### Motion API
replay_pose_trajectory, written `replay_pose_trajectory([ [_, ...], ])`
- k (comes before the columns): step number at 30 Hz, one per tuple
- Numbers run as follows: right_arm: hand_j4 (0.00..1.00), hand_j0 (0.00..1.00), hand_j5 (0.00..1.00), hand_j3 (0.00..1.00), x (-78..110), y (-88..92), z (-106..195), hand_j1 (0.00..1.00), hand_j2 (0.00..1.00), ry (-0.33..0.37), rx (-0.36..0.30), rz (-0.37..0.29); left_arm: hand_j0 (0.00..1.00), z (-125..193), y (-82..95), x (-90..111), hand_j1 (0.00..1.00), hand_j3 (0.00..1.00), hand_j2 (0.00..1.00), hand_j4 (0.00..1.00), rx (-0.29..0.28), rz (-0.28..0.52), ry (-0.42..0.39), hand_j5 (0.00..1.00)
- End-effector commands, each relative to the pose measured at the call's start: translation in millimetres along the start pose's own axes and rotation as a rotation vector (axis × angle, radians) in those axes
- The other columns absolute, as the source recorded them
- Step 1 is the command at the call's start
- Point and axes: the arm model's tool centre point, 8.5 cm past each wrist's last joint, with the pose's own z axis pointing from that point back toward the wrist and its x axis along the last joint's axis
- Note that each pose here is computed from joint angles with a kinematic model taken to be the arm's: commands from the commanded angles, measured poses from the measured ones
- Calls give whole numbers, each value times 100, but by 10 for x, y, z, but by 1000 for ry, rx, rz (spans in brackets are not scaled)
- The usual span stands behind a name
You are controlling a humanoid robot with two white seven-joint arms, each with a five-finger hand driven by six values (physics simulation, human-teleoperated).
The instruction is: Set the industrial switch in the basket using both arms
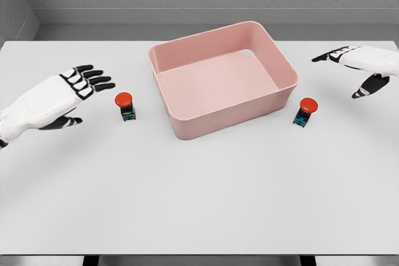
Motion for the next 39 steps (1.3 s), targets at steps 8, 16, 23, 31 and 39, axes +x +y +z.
replay_pose_trajectory([
  [8, 100, 100, 100, 100, -100, 87, 149, 100, 100, 30, -49, 8, 100, -316, -155, -216, 100, 100, 100, 100, -33, 0, 49, 100],
  [16, 100, 100, 100, 100, -60, 277, 213, 100, 100, 23, 31, 21, 100, -665, -490, 45, 100, 100, 100, 100, -57, 40, -9, 100],
  [23, 100, 100, 100, 100, 159, 283, 127, 100, 100, -44, 84, 43, 100, -749, -586, 12, 100, 100, 100, 100, -78, 45, 1, 100],
  [31, 89, 89, 89, 89, 243, 299, -41, 89, 89, -62, 82, 23, 100, -774, -689, -25, 100, 100, 100, 100, -106, 60, 11, 100],
  [39, 86, 86, 86, 86, 309, 307, -162, 86, 86, -68, 80, 14, 47, -766, -684, -30, 47, 47, 47, 47, -99, 64, 13, 47],
])
